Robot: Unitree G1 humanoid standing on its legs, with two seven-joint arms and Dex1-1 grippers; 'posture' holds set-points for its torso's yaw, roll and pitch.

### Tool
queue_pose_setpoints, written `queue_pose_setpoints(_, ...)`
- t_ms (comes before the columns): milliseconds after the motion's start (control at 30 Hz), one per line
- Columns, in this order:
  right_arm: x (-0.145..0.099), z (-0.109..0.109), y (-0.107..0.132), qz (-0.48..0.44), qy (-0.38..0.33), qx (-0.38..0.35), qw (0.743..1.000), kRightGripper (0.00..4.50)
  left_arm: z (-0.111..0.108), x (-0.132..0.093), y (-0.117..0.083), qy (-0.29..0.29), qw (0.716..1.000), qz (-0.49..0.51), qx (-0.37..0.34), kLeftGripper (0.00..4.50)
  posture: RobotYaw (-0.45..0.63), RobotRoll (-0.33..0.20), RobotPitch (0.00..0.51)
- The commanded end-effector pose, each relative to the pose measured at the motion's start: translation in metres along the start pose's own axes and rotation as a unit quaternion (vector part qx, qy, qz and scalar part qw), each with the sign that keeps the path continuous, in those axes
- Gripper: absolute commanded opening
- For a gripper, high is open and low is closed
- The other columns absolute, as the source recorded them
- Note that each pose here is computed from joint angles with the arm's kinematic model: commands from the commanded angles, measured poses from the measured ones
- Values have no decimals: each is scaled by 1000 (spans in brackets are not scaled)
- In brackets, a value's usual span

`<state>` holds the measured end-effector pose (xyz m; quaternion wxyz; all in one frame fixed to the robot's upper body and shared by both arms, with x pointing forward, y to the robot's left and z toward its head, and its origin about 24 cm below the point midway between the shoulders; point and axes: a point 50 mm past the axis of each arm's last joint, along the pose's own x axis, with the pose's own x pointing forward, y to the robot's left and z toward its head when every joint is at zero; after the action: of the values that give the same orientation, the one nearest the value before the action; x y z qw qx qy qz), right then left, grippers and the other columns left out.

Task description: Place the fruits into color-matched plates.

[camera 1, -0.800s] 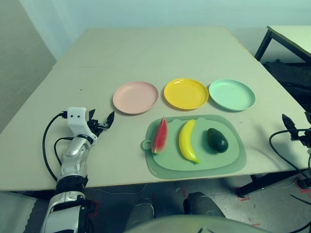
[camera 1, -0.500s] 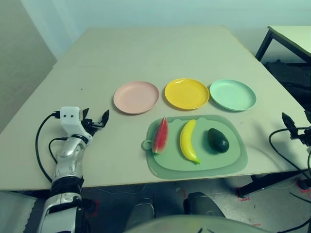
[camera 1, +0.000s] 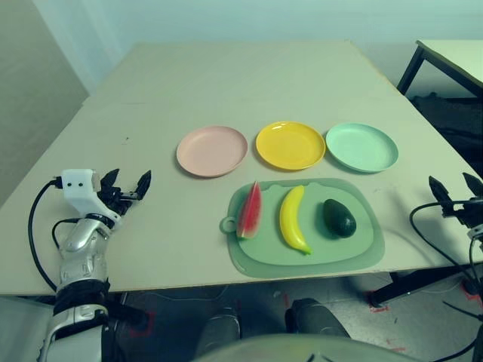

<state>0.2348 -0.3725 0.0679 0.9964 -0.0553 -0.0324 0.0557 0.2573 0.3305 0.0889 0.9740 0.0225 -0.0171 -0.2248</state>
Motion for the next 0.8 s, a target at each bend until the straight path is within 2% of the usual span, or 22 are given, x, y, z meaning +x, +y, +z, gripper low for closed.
queue_pose_setpoints(33, -8, -6, 1, 8, 17, 2, 1000, 4500, 23, -2, -6, 14, 987, -158, -5, 4456, -195, 0, 36)
queue_pose_setpoints(100, -14, -4, -4, 6, 18, -4, 1000, 4500, 37, -3, -9, 45, 966, -252, 22, 4456, -223, 0, 26)
queue_pose_setpoints(267, -18, 6, -10, 7, 8, -11, 1000, 4500, 62, 1, -24, 86, 914, -390, 72, 4456, -210, 0, 11)
queue_pose_setpoints(400, -12, 20, -13, 13, -12, 8, 1000, 4500, 66, -1, -37, 124, 881, -445, 101, 4456, -239, 0, 0)
queue_pose_setpoints(500, -5, 44, -9, 51, -12, 21, 998, 4500, 69, 1, -39, 125, 876, -454, 106, 4456, -248, 0, 8)
queue_pose_setpoints(567, 4, 72, 0, 102, -3, 2, 995, 4500, 68, 3, -39, 124, 874, -456, 111, 4456, -267, 0, 9)
queue_pose_setpoints(667, 22, 107, 23, 177, 63, -71, 980, 4500, 63, 7, -40, 121, 874, -459, 103, 4456, -267, 0, 19)
queue_pose_setpoints(800, 40, 132, 59, 308, 124, -175, 927, 4500, 58, 10, -41, 119, 872, -463, 108, 4456, -268, 0, 22)
